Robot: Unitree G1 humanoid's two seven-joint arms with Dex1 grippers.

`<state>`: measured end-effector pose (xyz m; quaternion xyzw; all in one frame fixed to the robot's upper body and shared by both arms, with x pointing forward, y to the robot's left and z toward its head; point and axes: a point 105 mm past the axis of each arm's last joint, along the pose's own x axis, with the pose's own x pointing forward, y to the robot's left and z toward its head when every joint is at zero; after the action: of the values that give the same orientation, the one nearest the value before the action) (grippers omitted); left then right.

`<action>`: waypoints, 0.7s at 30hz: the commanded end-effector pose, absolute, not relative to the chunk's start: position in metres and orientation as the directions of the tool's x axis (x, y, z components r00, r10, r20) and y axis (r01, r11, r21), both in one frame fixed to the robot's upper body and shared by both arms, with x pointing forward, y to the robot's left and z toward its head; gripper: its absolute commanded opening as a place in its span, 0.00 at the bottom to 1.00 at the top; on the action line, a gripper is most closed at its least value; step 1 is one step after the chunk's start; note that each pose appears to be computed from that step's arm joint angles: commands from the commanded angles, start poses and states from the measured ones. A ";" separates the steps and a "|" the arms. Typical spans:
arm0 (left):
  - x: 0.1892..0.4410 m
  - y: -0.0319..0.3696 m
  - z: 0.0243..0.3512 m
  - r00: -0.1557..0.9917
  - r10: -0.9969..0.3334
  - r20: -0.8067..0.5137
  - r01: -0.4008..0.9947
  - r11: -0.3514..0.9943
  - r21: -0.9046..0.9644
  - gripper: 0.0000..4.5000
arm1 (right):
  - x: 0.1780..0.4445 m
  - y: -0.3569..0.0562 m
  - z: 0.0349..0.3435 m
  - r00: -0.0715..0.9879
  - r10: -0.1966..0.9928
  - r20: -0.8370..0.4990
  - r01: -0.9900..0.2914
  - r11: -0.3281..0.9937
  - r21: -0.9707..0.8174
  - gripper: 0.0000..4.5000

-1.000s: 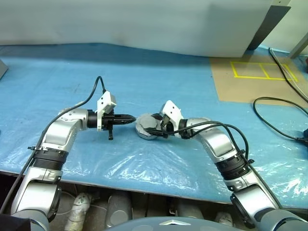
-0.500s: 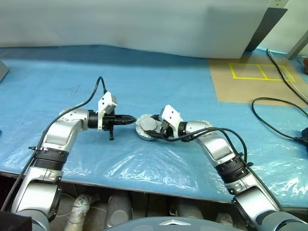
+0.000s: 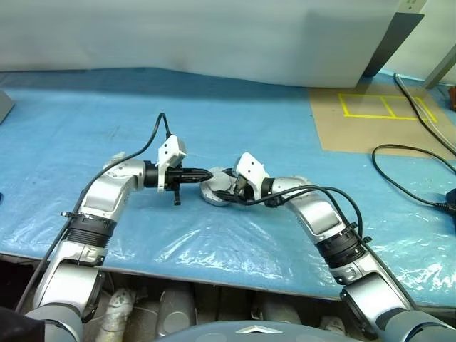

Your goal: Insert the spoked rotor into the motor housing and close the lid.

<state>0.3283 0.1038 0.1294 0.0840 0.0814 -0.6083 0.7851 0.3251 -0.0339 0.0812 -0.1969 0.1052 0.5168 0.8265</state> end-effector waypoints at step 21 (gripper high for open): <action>0.336 0.102 0.131 0.290 -0.929 -0.229 0.957 0.278 0.085 0.00 | 0.340 -0.073 -0.001 0.549 0.467 -0.693 -0.732 0.668 -0.130 0.66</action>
<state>0.3344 0.1026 0.1213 0.0947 0.0870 -0.5927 0.7951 0.3455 -0.0204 0.0788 -0.1570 0.1642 0.4477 0.8648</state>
